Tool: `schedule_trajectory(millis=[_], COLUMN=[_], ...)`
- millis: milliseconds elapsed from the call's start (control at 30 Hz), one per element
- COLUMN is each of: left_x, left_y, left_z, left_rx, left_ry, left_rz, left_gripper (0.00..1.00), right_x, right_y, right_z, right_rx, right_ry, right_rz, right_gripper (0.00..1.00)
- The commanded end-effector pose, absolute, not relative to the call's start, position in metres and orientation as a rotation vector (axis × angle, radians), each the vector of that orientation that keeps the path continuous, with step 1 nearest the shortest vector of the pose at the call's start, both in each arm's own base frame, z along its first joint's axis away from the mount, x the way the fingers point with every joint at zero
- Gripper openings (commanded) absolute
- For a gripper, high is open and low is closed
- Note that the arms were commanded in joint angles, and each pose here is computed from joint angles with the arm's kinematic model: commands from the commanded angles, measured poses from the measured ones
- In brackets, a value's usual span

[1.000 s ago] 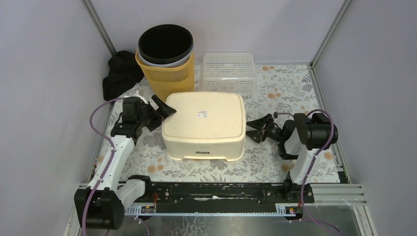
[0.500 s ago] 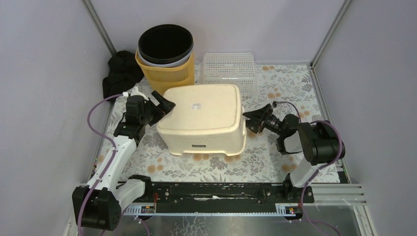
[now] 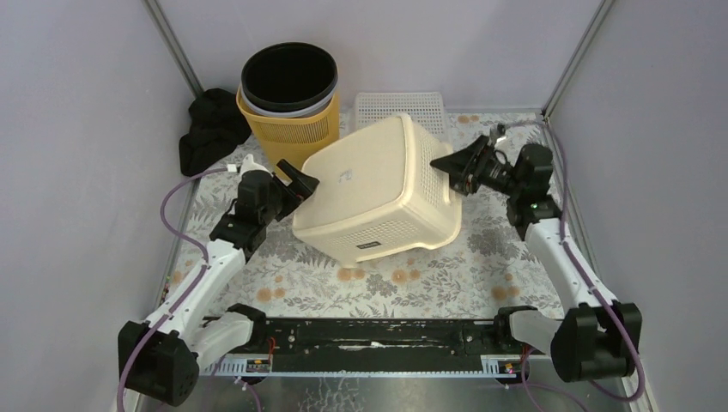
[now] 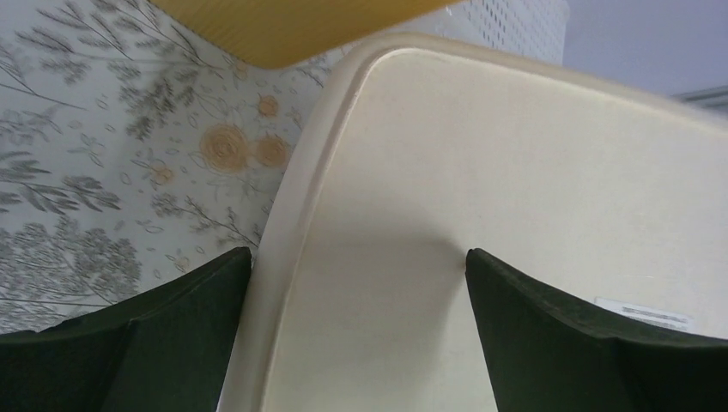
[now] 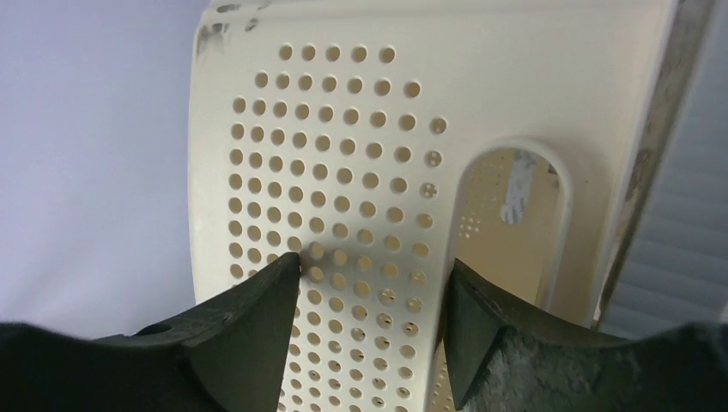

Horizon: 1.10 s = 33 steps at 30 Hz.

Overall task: Turn the large container upside down
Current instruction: Adjust the container at the center of the board.

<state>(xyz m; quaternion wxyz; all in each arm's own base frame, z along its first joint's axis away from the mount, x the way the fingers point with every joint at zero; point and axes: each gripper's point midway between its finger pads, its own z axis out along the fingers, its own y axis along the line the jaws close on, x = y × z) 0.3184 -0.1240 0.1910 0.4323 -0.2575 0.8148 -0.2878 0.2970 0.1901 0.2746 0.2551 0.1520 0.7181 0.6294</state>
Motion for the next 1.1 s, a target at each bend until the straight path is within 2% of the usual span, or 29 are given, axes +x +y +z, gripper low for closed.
schedule_trajectory(millis=[0, 233, 733, 900, 1067], left_x=[0.258, 0.244, 0.194, 0.182, 0.180], left_y=[-0.211, -0.250, -0.356, -0.385, -0.388], left_z=[0.166, 0.164, 0.139, 0.131, 0.118], left_rx=[-0.341, -0.254, 0.002, 0.085, 0.094], left_ry=[2.278, 2.296, 2.398, 2.430, 2.444], left_rz=[-1.021, -1.072, -1.159, -1.172, -1.157], left_gripper=[0.98, 0.98, 0.98, 0.98, 0.98], right_x=[0.251, 0.252, 0.241, 0.235, 0.215], right_y=[0.210, 0.209, 0.223, 0.231, 0.253], right_z=[0.336, 0.373, 0.389, 0.382, 0.356], right_rx=[-0.151, -0.212, -0.369, -0.425, -0.529], right_ry=[1.949, 1.951, 2.088, 2.138, 2.212], right_rz=[1.565, 1.466, 1.203, 1.107, 1.023], right_gripper=[0.64, 0.64, 0.64, 0.64, 0.64])
